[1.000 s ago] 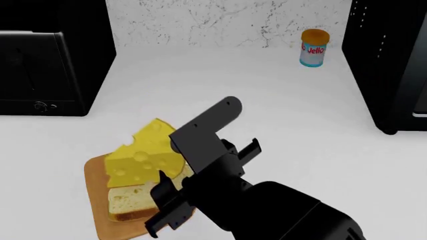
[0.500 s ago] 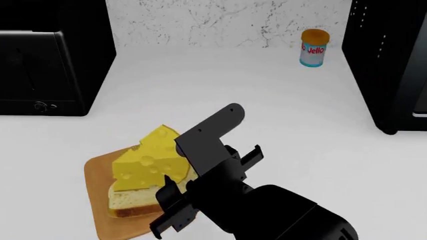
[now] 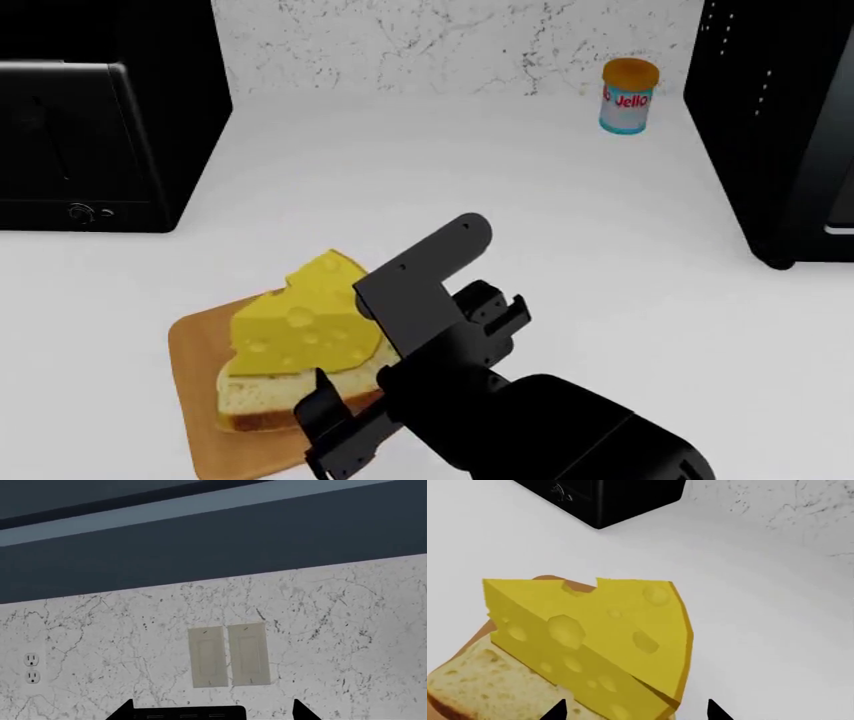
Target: Pick up the wedge of cheese and place it on the slice of bread to prepare a simple cheese on bread dish.
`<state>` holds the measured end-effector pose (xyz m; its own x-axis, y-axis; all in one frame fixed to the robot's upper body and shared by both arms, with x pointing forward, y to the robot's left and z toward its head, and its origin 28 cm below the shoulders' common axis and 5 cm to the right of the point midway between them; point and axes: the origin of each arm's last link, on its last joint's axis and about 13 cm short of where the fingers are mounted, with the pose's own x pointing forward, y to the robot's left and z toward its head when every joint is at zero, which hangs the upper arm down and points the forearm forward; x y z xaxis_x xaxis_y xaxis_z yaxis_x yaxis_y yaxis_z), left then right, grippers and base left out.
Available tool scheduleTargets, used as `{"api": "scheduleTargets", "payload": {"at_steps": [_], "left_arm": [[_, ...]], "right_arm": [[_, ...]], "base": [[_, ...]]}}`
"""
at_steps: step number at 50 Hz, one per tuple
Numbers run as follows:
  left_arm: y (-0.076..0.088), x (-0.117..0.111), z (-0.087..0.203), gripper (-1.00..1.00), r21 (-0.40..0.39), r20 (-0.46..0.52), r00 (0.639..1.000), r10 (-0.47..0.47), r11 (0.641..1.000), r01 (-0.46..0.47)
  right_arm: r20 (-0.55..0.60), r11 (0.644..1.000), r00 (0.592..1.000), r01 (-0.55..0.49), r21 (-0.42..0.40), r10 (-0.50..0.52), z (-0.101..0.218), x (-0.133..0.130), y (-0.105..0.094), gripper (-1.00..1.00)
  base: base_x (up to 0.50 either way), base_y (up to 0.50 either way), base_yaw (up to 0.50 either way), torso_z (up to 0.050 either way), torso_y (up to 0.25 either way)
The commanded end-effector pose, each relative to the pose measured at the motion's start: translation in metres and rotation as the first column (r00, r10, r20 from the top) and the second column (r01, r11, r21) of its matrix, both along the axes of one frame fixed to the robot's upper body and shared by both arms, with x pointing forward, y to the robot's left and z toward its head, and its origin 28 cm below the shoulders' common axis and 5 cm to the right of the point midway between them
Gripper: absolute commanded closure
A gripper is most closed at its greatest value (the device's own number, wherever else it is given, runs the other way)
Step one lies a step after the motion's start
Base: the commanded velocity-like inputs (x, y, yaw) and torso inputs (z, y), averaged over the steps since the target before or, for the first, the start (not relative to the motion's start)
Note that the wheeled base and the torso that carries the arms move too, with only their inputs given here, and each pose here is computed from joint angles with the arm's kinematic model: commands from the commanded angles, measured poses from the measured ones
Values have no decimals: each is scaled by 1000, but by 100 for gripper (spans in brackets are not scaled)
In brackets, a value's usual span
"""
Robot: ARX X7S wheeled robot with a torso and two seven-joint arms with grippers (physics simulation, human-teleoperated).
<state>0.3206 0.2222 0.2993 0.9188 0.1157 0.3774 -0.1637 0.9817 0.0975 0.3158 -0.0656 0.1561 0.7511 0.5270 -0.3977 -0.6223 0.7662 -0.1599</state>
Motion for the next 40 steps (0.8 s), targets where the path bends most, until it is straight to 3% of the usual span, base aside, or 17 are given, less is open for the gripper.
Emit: {"api": "scheduleTargets", "payload": {"at_steps": [1, 31, 40], "left_arm": [[0, 0, 0, -100, 0, 0, 1000, 3, 1000, -3], [0, 0, 0, -100, 1, -3, 1000, 4, 1000, -4], [0, 0, 0, -100, 2, -4, 1000, 4, 1000, -4]], "right_arm": [[9, 1000, 1000, 0, -4, 0, 3, -3, -1, -100], [141, 1000, 990, -3, -6, 4, 49, -46, -7, -100], [213, 996, 973, 86, 16, -88, 72, -53, -22, -100]], "base": [[0, 0, 0, 0, 0], [0, 0, 0, 0, 0], [0, 0, 0, 0, 0]]}}
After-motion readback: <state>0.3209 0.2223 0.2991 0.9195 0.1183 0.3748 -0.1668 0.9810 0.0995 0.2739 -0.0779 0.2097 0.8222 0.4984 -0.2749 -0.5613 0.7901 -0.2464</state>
